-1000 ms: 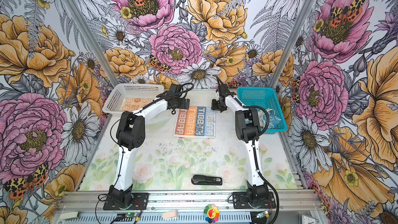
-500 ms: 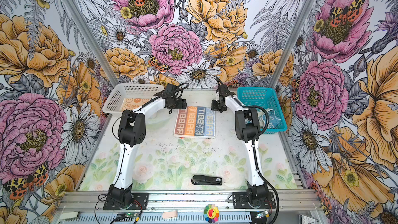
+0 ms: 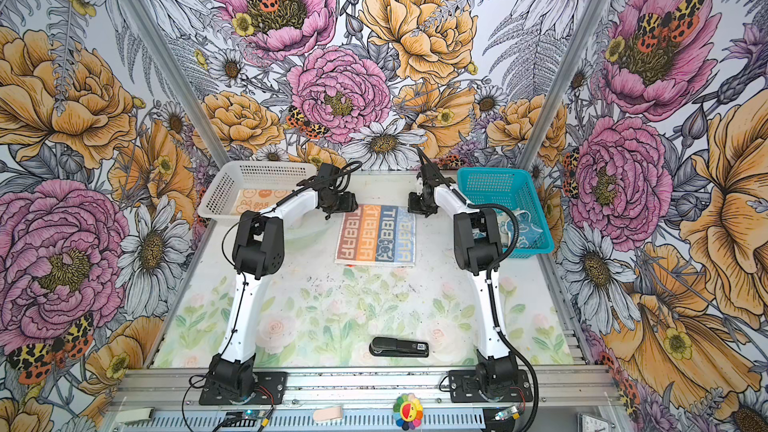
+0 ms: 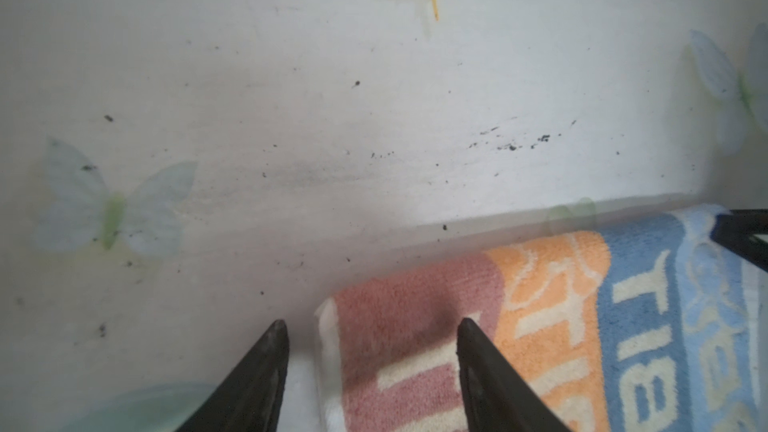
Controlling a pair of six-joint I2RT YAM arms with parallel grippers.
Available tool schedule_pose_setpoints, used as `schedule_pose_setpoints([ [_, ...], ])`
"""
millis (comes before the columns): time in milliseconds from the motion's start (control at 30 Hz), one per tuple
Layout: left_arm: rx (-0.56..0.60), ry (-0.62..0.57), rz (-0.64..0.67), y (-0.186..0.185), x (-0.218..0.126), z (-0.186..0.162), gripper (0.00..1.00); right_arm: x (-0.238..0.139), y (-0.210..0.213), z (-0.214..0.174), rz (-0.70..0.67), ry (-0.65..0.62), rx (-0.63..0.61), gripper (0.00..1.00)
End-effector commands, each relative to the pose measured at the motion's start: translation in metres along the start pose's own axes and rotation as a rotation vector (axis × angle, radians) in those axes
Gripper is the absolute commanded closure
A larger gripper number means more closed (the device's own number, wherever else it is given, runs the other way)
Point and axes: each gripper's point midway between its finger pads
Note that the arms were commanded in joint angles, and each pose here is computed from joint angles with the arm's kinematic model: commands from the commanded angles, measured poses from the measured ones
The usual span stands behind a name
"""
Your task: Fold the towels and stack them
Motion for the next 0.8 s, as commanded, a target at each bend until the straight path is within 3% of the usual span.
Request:
schedule_pose_setpoints([
  [0, -0.016, 0.021, -0.008, 0.010, 0.011, -0.003, 0.40, 0.016, -0.002, -0.013, 0.003, 0.051, 0.008, 1.00],
  [633, 0.005, 0.043, 0.009, 0.017, 0.021, -0.008, 0.76, 0.015, -0.007, -0.018, 0.001, 0.060, 0.012, 1.00],
  [767, 0.014, 0.046, 0.018, 0.019, 0.022, -0.010, 0.79, 0.014, -0.007, -0.018, 0.001, 0.060, 0.014, 1.00],
])
Point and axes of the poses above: each gripper's point midway between its finger pads, its own x axis out along the fingers, its own y axis along the line the jaws close on, z = x × y, and after that the axes turned 4 degrees about -x, right-handed
